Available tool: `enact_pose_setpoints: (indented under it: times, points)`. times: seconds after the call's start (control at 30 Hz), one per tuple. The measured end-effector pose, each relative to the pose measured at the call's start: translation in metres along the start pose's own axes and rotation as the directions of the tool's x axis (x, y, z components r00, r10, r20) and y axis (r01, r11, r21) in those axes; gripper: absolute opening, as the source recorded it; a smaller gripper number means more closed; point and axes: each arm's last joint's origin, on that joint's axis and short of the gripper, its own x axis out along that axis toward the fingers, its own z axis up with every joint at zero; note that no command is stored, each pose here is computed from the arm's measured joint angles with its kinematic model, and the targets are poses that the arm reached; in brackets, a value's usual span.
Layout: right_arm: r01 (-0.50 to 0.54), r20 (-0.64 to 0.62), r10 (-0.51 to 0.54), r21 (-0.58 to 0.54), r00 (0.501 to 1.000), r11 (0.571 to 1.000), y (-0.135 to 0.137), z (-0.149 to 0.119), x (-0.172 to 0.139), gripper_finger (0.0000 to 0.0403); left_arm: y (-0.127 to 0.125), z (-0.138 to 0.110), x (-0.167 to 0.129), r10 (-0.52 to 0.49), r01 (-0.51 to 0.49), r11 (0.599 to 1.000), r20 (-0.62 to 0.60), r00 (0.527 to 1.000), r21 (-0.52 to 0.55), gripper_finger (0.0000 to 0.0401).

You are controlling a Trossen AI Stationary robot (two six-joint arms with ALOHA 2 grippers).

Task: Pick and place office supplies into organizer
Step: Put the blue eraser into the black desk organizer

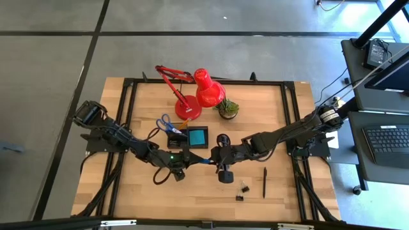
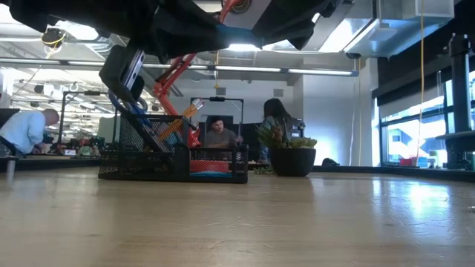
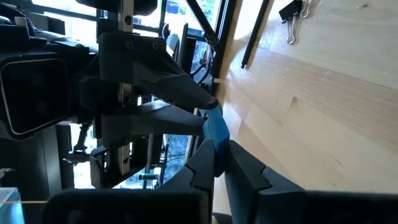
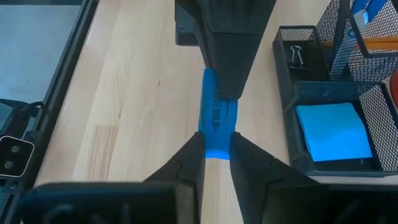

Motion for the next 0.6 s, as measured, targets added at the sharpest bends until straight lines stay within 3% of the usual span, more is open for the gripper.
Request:
enact_pose_setpoints:
  times: [0.17,0.37,0.5,0.6]
  points:
    - [0.0,0.0,0.0,-0.001,1.0,1.0,0.0,0.0,0.0,0.0079,0.0,0.0,0.0,0.0,0.0,1.0,0.0,1.0,0.0,0.002]
    - [0.025,-0.08,-0.025,0.001,0.996,1.0,-0.002,-0.007,-0.001,0.0147,0.0,0.0,0.0,-0.003,0.003,1.0,-0.003,1.0,-0.024,0.002]
    - [0.062,-0.23,-0.067,-0.027,0.971,0.998,-0.006,-0.022,-0.004,0.0191,0.0,0.0,0.0,0.001,-0.002,0.987,-0.01,1.0,-0.164,0.002]
    - [0.103,-0.293,-0.1,-0.004,0.951,0.995,-0.009,-0.028,-0.006,0.0212,0.0,-0.002,0.0,0.022,-0.044,0.942,-0.071,0.997,-0.331,0.002]
